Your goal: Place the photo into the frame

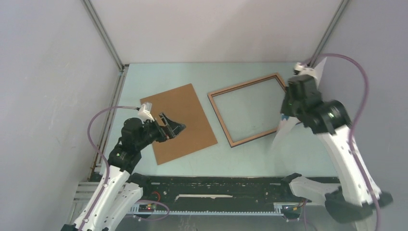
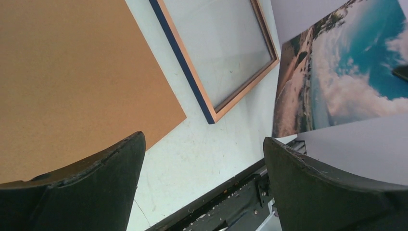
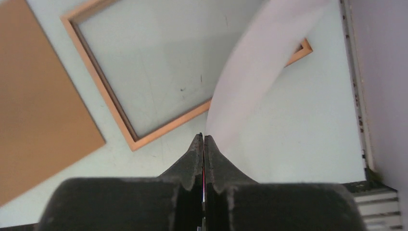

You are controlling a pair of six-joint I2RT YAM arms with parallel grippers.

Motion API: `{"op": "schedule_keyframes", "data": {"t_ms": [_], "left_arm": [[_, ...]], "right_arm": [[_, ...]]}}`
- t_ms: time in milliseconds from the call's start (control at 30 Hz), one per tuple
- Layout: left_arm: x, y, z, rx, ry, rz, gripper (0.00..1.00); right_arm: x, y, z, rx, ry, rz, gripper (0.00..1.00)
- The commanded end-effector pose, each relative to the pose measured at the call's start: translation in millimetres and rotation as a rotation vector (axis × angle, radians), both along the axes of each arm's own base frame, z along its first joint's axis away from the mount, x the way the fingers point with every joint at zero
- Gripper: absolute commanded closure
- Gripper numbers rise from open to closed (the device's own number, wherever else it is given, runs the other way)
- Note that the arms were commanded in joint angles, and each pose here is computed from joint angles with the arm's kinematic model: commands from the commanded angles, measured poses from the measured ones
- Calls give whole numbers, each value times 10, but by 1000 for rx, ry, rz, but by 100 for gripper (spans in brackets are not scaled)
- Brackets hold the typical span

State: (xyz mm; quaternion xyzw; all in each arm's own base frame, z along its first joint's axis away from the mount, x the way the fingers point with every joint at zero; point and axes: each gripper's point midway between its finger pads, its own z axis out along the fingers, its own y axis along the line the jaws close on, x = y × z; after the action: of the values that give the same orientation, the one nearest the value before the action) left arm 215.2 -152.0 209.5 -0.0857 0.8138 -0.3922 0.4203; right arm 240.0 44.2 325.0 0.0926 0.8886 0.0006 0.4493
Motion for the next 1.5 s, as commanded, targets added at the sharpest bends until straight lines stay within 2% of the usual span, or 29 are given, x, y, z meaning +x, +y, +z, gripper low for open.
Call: {"op": "schedule_keyframes", "data": {"t_ms": [0,100,267,367,467,567,600,833,1033,1333,1467], "left_arm": [[7,-184,19,-52,-33,-94,0],[27,-285,53,-68,-75,-147,0],[102,-510,134,-172,-165,-226,0],[165,-679,121,-226,-181,-262,0],[314,-821,45,-199,-199,-252,0],[472,-958,21,-174,-277,-218,0],[526,-1012,71,-180,-322,-204,0],[933,-1403,71,-211,-405,-113,0],[1011,-1686,33,-93,-591,69,0],[1144,-2252,34,-66,-592,2,0],[1236,-2435,-84,10,-538,7,2]], "right_arm": [[282,197,-249,-176,131,11,100],[517,480,-418,-228,196,68,100],[1027,849,-704,-269,257,129,100],[1316,1147,-809,-217,288,194,100],[1528,1419,-959,-142,346,242,100],[1670,1613,-1124,-79,394,260,100],[1696,1651,-1160,-55,407,259,100],[1717,1702,-1354,21,451,208,100],[1680,1643,-1437,61,484,123,100],[1645,1653,-1387,58,464,56,100],[1617,1614,-1345,31,448,14,100]]}}
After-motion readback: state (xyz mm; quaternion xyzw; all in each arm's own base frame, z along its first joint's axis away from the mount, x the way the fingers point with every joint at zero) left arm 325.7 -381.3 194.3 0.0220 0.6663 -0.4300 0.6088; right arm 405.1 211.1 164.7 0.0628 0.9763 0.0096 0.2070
